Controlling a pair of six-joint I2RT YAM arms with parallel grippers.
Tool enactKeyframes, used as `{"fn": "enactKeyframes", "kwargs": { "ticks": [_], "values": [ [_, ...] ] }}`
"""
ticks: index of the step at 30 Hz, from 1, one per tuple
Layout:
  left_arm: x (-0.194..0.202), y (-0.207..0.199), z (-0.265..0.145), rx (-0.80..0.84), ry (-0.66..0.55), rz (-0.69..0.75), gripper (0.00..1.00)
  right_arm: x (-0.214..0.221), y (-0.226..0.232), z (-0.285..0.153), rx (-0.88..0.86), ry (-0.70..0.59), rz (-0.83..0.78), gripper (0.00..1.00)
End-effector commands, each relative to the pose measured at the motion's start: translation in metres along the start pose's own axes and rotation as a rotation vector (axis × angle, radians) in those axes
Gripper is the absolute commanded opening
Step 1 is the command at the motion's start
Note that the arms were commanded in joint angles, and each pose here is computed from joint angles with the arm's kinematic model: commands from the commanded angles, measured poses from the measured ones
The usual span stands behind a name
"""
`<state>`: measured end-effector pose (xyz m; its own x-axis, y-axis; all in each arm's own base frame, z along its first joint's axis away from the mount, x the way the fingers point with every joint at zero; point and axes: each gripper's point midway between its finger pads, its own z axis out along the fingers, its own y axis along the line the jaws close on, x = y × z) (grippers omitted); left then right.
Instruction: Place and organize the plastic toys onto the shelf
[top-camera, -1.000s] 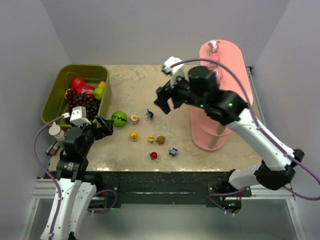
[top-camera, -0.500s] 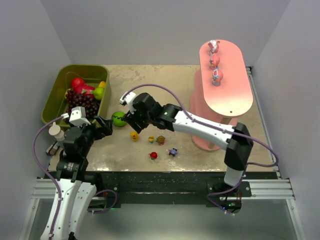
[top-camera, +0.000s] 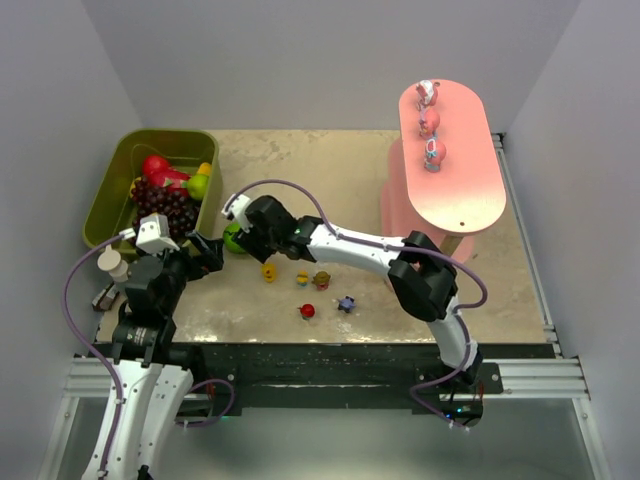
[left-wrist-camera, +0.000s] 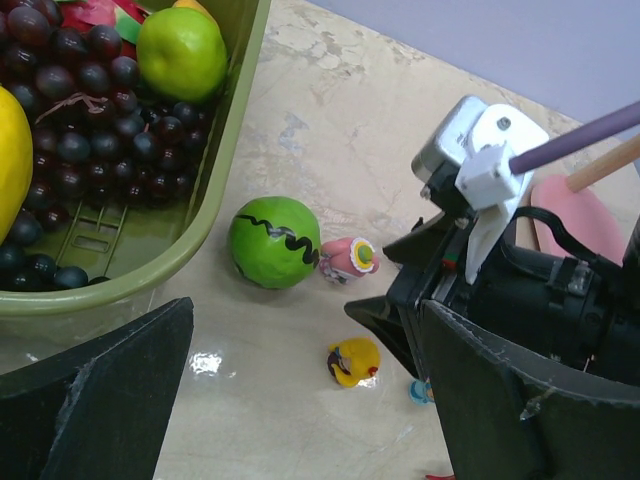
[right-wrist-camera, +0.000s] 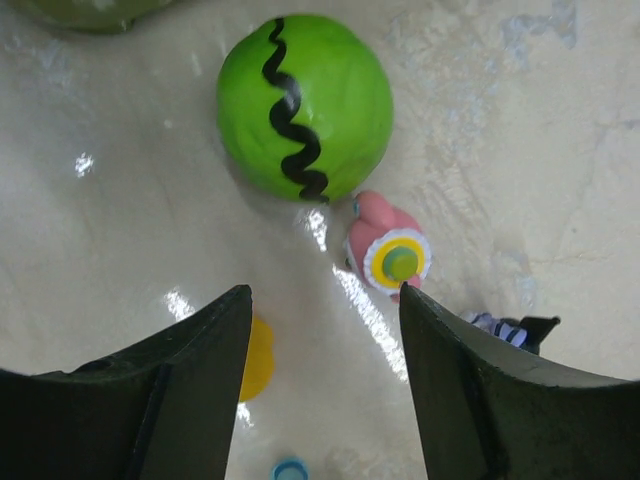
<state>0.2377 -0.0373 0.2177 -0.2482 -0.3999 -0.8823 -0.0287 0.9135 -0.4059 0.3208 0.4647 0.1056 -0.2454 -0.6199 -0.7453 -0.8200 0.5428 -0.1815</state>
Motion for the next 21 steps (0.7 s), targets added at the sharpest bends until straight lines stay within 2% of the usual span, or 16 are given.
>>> {"fn": "enactKeyframes", "kwargs": {
  "ticks": [1, 9, 21],
  "values": [
    [-0.009, -0.003, -0.001, 0.006, -0.031, -0.012, 0.99, -0.046, -0.026, 0.001, 0.06, -0.136, -0.002, 0.63],
    [-0.009, -0.003, -0.001, 0.005, -0.029, -0.012, 1.0, -0.03, -0.039, 0.02, 0.039, -0.112, 0.005, 0.6],
    [-0.008, -0.003, -0.001, 0.005, -0.028, -0.012, 0.99, 0.003, -0.026, 0.044, -0.039, -0.05, -0.002, 0.58]
  ]
}}
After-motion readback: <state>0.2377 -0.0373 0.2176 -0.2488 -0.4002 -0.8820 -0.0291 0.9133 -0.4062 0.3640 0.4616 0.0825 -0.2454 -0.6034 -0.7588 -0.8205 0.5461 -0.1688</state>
